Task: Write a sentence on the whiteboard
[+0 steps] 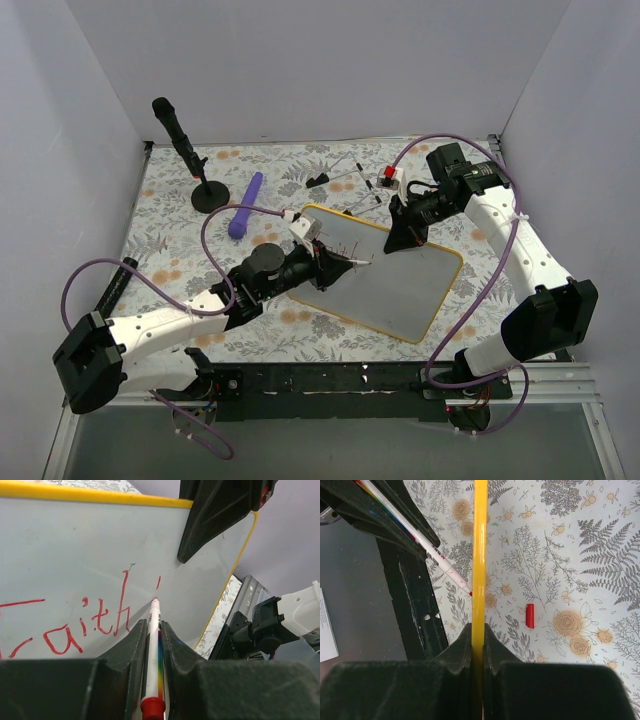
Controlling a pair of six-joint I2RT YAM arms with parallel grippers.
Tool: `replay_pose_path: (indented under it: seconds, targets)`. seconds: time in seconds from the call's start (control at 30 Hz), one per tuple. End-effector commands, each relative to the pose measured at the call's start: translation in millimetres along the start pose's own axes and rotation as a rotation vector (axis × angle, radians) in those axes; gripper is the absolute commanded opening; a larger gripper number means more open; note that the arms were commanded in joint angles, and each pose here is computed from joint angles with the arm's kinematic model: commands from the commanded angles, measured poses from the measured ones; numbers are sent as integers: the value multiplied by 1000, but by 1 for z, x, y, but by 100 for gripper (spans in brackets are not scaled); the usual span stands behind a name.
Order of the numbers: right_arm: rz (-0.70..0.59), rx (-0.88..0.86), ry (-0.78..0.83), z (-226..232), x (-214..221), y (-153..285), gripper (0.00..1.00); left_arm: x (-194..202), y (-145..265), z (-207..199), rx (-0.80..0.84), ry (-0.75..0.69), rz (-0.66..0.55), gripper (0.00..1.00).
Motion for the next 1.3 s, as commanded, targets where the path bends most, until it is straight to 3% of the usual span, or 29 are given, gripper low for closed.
replay_pose_path:
  seconds: [0.0, 0.77, 1.27]
  targets:
    - [-94, -38, 102, 12, -18, 7, 1, -22, -8, -6, 14, -26, -49, 0]
    - [-98, -37, 102, 13, -18, 8, 1, 22, 12, 8, -47, 20, 85, 0]
    - [-101, -36, 105, 14, -19, 10, 1, -9, -8, -5, 25, -15, 24, 0]
Point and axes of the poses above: each gripper's point midway between its finger pads, its own y axis back along the fingers, its own z axis along the line the jaws close on, x = y × z, the point moved 5 cm from there along y, back along the fingers, and after that the axes turned 7 degrees about -y, right-handed, at the moved point
